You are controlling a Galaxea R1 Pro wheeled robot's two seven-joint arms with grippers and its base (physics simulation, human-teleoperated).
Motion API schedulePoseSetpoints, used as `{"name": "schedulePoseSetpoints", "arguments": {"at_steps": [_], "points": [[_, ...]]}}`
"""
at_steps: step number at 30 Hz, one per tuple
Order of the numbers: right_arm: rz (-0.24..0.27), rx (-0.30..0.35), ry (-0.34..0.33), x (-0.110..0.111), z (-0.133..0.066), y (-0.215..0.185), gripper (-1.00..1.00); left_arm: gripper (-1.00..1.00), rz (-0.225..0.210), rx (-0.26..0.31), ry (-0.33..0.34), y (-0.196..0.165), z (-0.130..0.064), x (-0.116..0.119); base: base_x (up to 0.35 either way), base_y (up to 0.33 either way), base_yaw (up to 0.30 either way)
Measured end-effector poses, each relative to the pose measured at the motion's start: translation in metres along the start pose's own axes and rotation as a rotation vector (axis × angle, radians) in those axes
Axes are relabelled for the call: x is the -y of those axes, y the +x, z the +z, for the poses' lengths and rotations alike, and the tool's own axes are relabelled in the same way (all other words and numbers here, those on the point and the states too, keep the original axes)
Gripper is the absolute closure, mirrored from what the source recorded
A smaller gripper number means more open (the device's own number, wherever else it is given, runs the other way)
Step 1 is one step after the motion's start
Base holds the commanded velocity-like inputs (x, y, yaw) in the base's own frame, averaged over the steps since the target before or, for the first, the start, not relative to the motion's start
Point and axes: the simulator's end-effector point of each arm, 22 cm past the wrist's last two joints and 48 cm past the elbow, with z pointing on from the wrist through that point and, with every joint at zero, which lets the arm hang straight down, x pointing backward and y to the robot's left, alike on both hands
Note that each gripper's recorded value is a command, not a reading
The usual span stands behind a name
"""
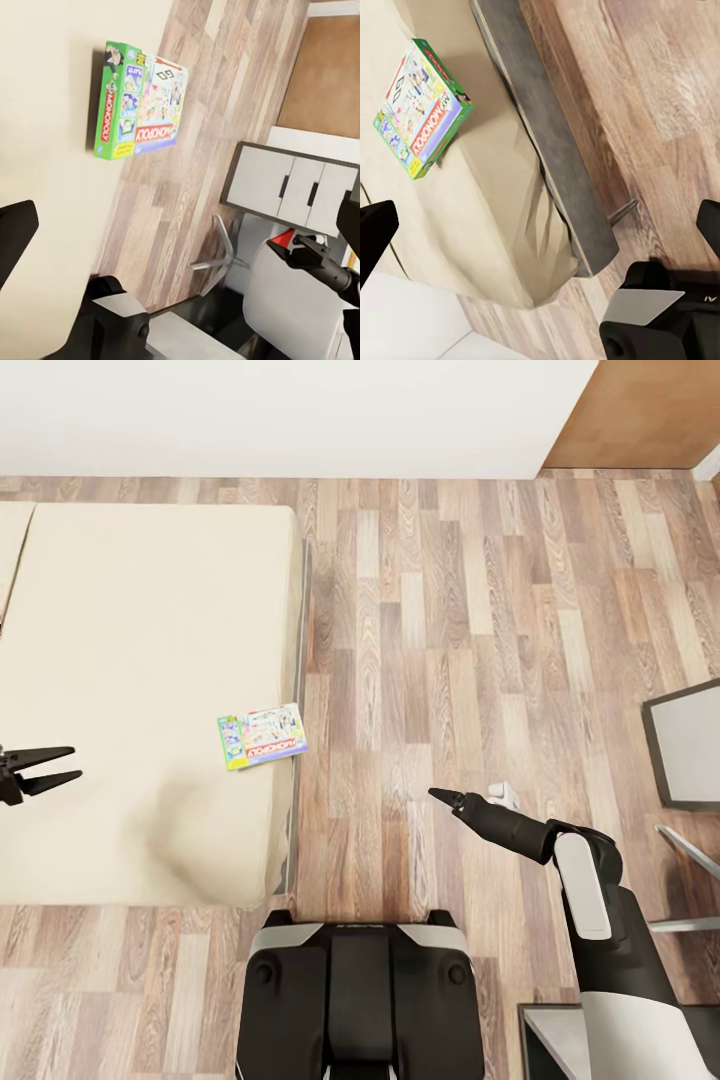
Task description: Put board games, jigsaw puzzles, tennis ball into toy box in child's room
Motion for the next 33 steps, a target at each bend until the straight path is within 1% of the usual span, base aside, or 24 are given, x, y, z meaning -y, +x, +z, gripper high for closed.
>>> {"name": "schedulePoseSetpoints", "arguments": {"at_steps": [33], "points": [[-0.031, 0.029, -0.022, -0.024, -0.013, -0.013, -1.00, -1.00, 0.026, -0.007, -0.001, 0.018, -0.014, 0.007, 0.000, 0.000, 0.000]]}}
